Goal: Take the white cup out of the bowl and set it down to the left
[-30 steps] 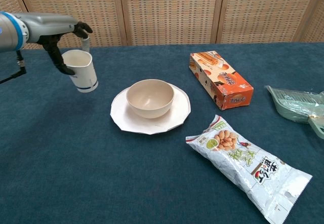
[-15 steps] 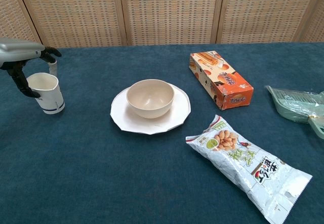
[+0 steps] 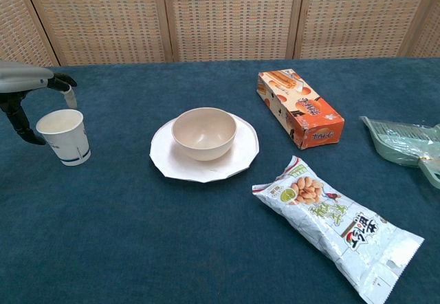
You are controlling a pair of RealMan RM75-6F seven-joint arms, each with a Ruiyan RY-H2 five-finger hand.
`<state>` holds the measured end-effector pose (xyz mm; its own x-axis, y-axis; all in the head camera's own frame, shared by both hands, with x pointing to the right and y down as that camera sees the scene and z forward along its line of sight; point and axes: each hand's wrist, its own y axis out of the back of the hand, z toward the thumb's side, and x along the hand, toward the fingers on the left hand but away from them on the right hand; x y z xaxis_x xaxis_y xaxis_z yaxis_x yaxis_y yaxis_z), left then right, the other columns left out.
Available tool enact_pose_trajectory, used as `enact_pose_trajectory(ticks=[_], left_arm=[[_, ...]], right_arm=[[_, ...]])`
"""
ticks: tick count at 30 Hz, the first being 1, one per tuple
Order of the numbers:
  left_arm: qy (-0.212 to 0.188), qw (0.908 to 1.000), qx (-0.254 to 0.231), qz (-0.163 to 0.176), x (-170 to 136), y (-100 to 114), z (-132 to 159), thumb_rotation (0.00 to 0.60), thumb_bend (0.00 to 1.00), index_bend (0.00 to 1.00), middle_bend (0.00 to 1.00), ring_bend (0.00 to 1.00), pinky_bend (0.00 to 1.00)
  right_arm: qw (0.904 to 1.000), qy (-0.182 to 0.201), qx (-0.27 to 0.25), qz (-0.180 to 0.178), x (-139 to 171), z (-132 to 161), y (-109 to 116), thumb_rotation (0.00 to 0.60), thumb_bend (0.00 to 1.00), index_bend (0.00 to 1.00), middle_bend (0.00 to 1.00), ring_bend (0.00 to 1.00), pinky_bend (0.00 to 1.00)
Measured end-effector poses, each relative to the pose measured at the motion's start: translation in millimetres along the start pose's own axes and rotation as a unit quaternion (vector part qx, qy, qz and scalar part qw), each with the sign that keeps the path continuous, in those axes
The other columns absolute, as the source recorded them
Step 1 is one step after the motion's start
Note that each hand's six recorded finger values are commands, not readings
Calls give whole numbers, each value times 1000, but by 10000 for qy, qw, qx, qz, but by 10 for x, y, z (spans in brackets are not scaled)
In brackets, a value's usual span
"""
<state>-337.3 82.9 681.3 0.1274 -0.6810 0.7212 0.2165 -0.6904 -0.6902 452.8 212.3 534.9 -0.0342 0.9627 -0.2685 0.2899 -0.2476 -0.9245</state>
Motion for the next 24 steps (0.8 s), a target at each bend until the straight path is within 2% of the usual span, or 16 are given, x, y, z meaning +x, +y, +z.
enact_pose_trajectory(ticks=[4,10,13,19,21,24], left_arm=[[13,10000,-56,30,-51,41,-14,600,125,70,0,0,0],[10,9991,-334,278,-144,175,-36,600,125,12,0,0,0],[-35,9964,-560,636,-245,305,-53,600,125,7,0,0,0],[2,9829,-639,1728,-643,519,-223,600,125,1,0,0,0],[133,9766,-615,2057,-850,491,-336,600,125,0,0,0,0],[463,9719,-619,2222,-1170,282,-532,600,125,0,0,0,0]], right_arm=[[10000,36,-11,-37,14,19,27,600,128,100,0,0,48],[9999,98,19,-105,41,48,64,600,127,100,0,0,45],[9998,105,96,-131,48,47,77,600,127,100,0,0,40],[9988,77,454,-142,52,23,78,600,127,96,0,0,10],[9979,47,643,-114,53,8,68,600,127,88,0,0,1],[9965,8,838,9,51,-4,25,600,127,65,0,0,0]])
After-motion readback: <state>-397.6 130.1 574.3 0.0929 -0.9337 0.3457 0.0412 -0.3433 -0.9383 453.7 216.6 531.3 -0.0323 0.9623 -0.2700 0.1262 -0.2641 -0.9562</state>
